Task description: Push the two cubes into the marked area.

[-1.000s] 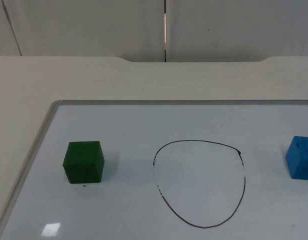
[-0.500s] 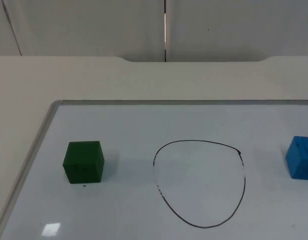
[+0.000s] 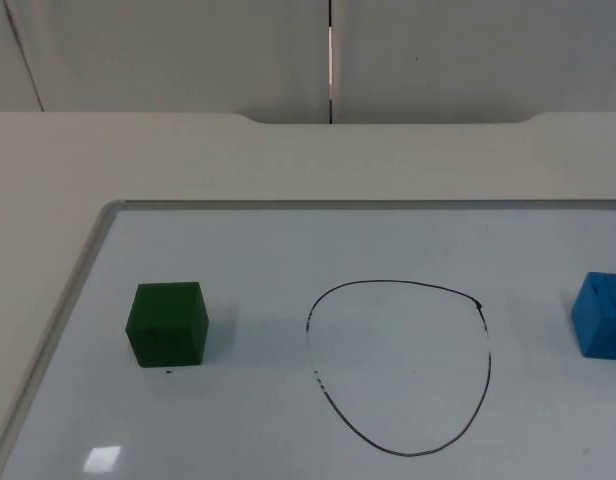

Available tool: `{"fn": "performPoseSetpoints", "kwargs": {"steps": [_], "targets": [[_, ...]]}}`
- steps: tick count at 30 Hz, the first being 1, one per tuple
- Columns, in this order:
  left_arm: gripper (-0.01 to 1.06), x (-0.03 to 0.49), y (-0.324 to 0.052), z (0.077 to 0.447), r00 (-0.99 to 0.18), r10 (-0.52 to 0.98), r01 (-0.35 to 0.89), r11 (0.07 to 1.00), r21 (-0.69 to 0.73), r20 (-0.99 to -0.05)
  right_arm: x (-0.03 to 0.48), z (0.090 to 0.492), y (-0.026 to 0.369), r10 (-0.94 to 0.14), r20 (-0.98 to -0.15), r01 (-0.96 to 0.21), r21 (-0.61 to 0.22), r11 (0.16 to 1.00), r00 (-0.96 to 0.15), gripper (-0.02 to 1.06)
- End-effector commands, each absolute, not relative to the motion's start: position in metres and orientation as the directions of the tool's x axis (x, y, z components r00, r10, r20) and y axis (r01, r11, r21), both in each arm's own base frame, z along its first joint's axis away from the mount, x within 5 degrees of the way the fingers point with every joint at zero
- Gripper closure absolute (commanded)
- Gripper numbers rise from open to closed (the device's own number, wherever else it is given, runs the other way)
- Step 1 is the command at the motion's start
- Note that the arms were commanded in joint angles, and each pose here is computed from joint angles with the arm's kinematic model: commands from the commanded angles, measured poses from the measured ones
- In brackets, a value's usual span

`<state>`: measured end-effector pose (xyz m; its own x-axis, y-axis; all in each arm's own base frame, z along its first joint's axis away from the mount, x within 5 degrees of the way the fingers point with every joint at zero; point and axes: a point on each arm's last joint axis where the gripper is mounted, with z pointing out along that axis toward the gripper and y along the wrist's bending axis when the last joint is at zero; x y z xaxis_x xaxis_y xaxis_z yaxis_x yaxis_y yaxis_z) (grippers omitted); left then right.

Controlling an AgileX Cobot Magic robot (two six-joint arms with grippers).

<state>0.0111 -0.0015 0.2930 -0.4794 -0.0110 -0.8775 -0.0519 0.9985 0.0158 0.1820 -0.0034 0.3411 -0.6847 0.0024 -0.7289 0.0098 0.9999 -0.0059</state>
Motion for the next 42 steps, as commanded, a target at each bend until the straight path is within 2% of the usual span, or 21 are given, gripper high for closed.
{"fn": "performPoseSetpoints", "kwargs": {"steps": [1,9,11,13,14,17,18,19,23,24,27,34,42], "targets": [[0.0,0.022,-0.001,0.299,-0.467,-0.03,-0.056,0.998,-0.004,-0.884,0.184,0.345,-0.005,0.004,-0.752,0.016,-0.009,1.0,-0.659,0.0],[0.02,0.07,0.001,0.306,-0.491,-0.072,-0.05,0.997,-0.055,-0.868,0.184,0.345,-0.005,0.004,-0.752,0.016,-0.009,1.0,-0.659,0.0],[0.09,0.087,0.002,0.305,-0.537,-0.078,-0.055,0.997,-0.057,-0.84,0.184,0.346,-0.005,0.004,-0.756,0.016,-0.009,1.0,-0.655,0.0],[0.21,0.105,0.004,0.302,-0.585,-0.087,-0.059,0.996,-0.065,-0.806,0.185,0.347,-0.005,0.003,-0.766,0.017,-0.01,1.0,-0.642,0.0],[0.21,0.105,0.004,0.302,-0.585,-0.087,-0.059,0.996,-0.065,-0.806,0.185,0.347,-0.005,0.003,-0.766,0.017,-0.01,1.0,-0.642,0.0],[0.44,0.128,0.006,0.295,-0.623,-0.105,-0.069,0.994,-0.08,-0.775,0.186,0.348,-0.005,0.003,-0.777,0.017,-0.01,1.0,-0.629,0.0],[0.56,0.136,0.007,0.293,-0.627,-0.096,-0.07,0.995,-0.067,-0.773,0.186,0.348,-0.005,0.003,-0.777,0.017,-0.01,1.0,-0.629,0.0],[0.56,0.136,0.007,0.293,-0.627,-0.096,-0.07,0.995,-0.067,-0.773,0.186,0.348,-0.005,0.003,-0.777,0.017,-0.01,1.0,-0.629,0.0],[0.89,0.161,0.012,0.284,-0.63,-0.082,-0.077,0.996,-0.042,-0.772,0.186,0.348,-0.005,0.003,-0.777,0.017,-0.01,1.0,-0.629,0.0],[0.89,0.161,0.012,0.284,-0.63,-0.082,-0.077,0.996,-0.042,-0.772,0.186,0.348,-0.005,0.003,-0.777,0.017,-0.01,1.0,-0.629,0.0],[1.05,0.178,0.014,0.276,-0.63,-0.083,-0.083,0.996,-0.039,-0.772,0.186,0.349,-0.004,0.007,-0.782,0.017,-0.004,1.0,-0.623,0.0],[1.05,0.203,0.018,0.255,-0.671,-0.054,-0.078,0.997,-0.002,-0.74,0.187,0.35,-0.004,0.011,-0.791,0.017,0.001,1.0,-0.612,0.0],[1.05,0.238,0.021,0.213,-0.788,-0.09,-0.093,0.995,-0.025,-0.609,0.187,0.35,-0.003,0.025,-0.793,0.016,0.02,1.0,-0.608,0.0]]}}
